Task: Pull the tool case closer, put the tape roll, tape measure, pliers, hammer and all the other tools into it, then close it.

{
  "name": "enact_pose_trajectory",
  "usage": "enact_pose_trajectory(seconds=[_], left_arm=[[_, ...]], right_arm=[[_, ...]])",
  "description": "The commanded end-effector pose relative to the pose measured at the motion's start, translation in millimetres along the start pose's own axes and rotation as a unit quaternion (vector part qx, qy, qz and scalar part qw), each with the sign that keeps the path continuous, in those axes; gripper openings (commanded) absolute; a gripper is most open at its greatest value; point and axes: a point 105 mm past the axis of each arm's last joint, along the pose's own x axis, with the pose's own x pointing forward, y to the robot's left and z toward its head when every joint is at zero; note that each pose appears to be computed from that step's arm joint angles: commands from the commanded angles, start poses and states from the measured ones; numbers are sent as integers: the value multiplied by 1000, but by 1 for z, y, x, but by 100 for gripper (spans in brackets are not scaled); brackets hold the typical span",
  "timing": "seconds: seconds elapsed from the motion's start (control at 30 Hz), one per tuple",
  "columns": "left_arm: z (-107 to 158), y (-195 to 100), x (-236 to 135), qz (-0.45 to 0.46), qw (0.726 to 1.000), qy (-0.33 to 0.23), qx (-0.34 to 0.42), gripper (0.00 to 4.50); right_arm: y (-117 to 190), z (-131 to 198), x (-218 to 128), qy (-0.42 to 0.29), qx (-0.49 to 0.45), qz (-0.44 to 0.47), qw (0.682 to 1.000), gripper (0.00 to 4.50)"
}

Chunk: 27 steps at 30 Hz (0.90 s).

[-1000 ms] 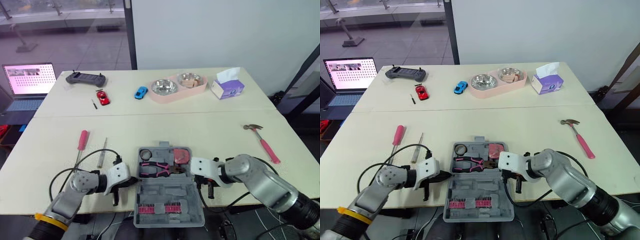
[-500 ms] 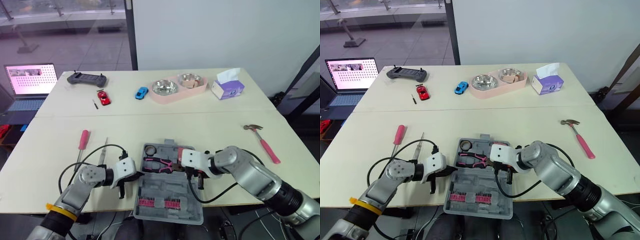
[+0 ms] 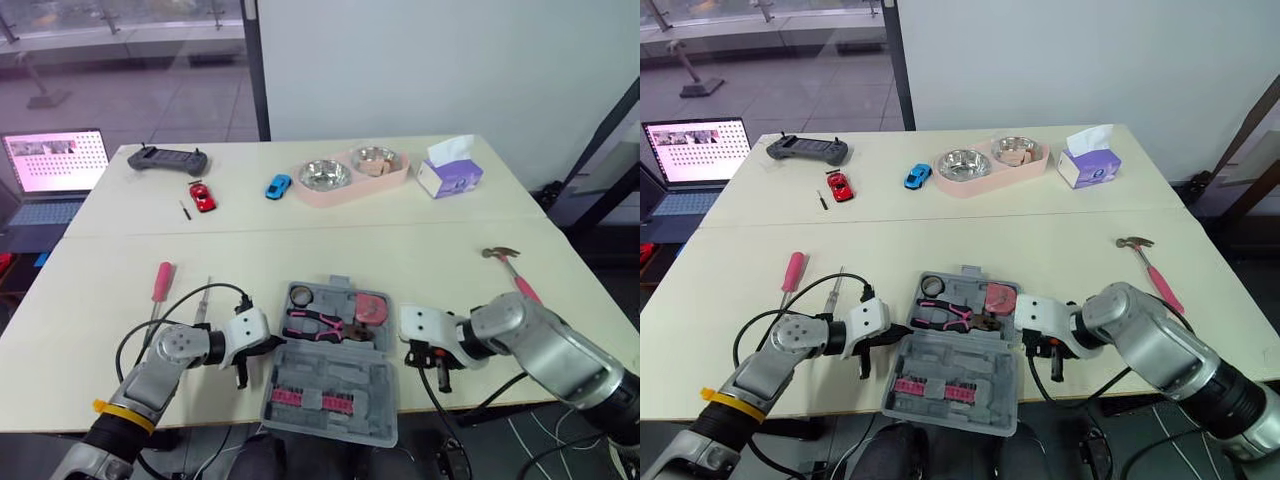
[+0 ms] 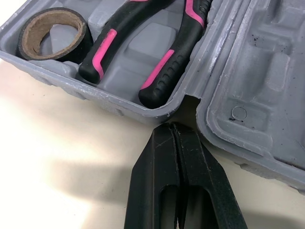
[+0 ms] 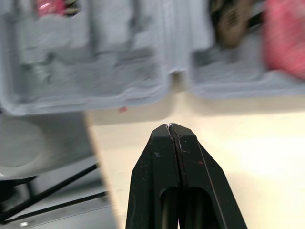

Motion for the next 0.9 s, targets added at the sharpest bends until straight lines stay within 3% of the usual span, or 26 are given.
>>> enact_pose_trajectory(seconds=[0.03, 0.5, 0.9], left_arm=[[-4, -5, 1, -4, 1000, 9, -4, 1], [-3, -6, -1, 1, 1000, 9, -9, 1], [-2, 29, -6, 59, 998, 10, -10, 1]], right_arm=[[-3, 10, 12, -5, -14, -18, 1000, 0], [-13, 44, 32, -20, -53, -29, 998, 0], [-62, 55, 33, -26, -72, -84, 994, 0]])
